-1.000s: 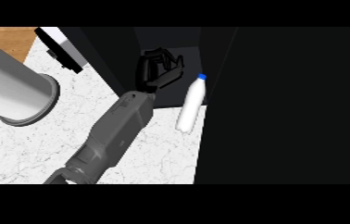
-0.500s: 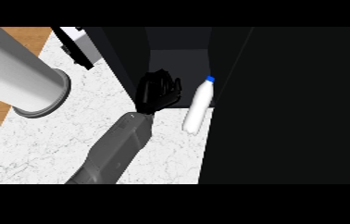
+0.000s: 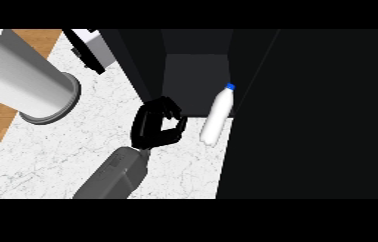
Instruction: Pick up the bottled water, place it into the cabinet and close the cabinet
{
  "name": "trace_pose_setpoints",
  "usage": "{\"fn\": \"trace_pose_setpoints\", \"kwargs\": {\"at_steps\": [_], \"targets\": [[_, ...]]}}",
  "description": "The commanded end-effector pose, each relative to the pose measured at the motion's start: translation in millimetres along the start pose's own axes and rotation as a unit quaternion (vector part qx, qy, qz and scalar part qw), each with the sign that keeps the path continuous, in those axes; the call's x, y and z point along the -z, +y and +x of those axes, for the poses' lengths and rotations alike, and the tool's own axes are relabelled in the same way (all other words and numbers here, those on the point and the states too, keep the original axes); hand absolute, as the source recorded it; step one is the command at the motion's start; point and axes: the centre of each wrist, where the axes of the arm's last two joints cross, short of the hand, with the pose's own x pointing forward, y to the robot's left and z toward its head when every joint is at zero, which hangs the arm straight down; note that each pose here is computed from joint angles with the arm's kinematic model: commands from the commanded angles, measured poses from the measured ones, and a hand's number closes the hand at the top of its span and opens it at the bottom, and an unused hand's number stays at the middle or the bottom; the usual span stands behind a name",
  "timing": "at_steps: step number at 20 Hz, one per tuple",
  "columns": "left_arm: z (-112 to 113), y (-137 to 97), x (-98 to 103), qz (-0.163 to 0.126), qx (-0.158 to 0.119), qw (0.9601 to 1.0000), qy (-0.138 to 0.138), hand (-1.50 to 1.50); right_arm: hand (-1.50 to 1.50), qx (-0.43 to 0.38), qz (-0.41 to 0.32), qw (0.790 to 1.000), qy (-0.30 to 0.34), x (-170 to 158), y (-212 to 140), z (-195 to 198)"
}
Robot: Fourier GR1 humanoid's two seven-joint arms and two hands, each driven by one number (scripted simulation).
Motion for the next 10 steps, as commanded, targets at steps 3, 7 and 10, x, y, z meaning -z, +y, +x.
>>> {"fn": "trace_pose_setpoints", "kwargs": {"at_steps": [3, 7, 10], "targets": [[18.2, 10.6, -41.0, -0.019, -0.005, 0.9998, 0.004, -1.5, 1.5, -0.019, 0.024, 0.999, -0.02, -6.3, 40.6, 30.3], [33.9, 26.2, -67.2, -0.033, -0.013, 0.9989, 0.029, -1.5, 1.5, -0.07, 0.065, 0.995, -0.025, 1.1, 43.1, 31.3], [44.0, 50.8, -105.5, -0.025, -0.005, 0.9995, 0.02, -1.5, 1.5, -0.024, 0.099, 0.995, -0.012, 7.6, 54.8, 34.2]]}}
